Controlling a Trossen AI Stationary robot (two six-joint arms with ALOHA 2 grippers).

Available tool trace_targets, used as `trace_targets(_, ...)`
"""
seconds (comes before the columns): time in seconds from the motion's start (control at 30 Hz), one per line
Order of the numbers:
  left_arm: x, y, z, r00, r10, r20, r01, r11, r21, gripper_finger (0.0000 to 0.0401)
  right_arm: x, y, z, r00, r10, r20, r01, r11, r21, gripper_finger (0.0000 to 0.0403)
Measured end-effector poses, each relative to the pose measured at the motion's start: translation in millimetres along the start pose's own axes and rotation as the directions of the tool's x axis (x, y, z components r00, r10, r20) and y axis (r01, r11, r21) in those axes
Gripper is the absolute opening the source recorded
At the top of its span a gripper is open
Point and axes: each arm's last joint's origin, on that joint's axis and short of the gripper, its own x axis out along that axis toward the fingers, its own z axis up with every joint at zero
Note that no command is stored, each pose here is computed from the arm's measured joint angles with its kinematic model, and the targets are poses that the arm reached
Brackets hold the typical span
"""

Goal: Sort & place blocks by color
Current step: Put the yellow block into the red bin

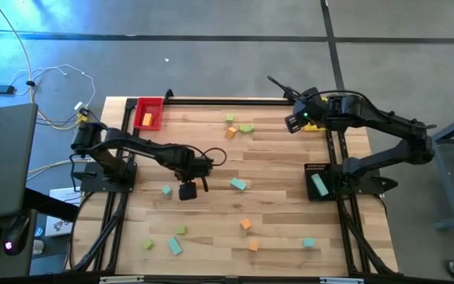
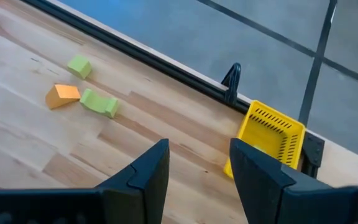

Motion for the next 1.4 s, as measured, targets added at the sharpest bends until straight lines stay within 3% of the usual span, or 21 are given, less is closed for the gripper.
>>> trace_targets(0.3, 28.2, -1.5, 4.1, 0.995, 0.007, -0.101, -0.007, 1.000, 0.003, 0.0217, 0.0, -0.2, -0.3, 1.000, -0.001, -0.003, 0.001, 1.000, -0.008, 0.0156)
trace_targets(0.4, 33.3, -1.6, 4.5, 0.993, 0.011, -0.118, -0.010, 1.000, 0.003, 0.0190, 0.0, -0.4, -0.6, 1.000, -0.004, -0.006, 0.004, 1.000, -0.026, 0.0156)
trace_targets(0.57, 33.5, -1.4, 6.0, 0.994, 0.006, -0.107, -0.007, 1.000, -0.007, 0.0105, 0.0, -0.4, -0.6, 1.000, -0.004, -0.006, 0.004, 1.000, -0.029, 0.0156)
trace_targets(0.83, 18.4, 10.1, 8.2, 0.997, -0.062, -0.049, 0.059, 0.995, -0.075, 0.0099, 0.0, -0.4, -0.6, 1.000, -0.003, -0.005, 0.003, 1.000, -0.029, 0.0156)
trace_targets(1.07, -19.0, 41.6, 5.1, 0.994, -0.051, 0.096, 0.063, 0.990, -0.130, 0.0099, 0.0, 2.1, 1.2, 0.999, 0.041, -0.004, -0.041, 0.999, -0.011, 0.0156)
trace_targets(1.4, -67.5, 114.9, -16.7, 0.959, 0.102, 0.265, -0.009, 0.944, -0.329, 0.0099, -1.4, 11.8, 9.9, 0.979, 0.202, 0.032, -0.203, 0.978, 0.051, 0.0156)
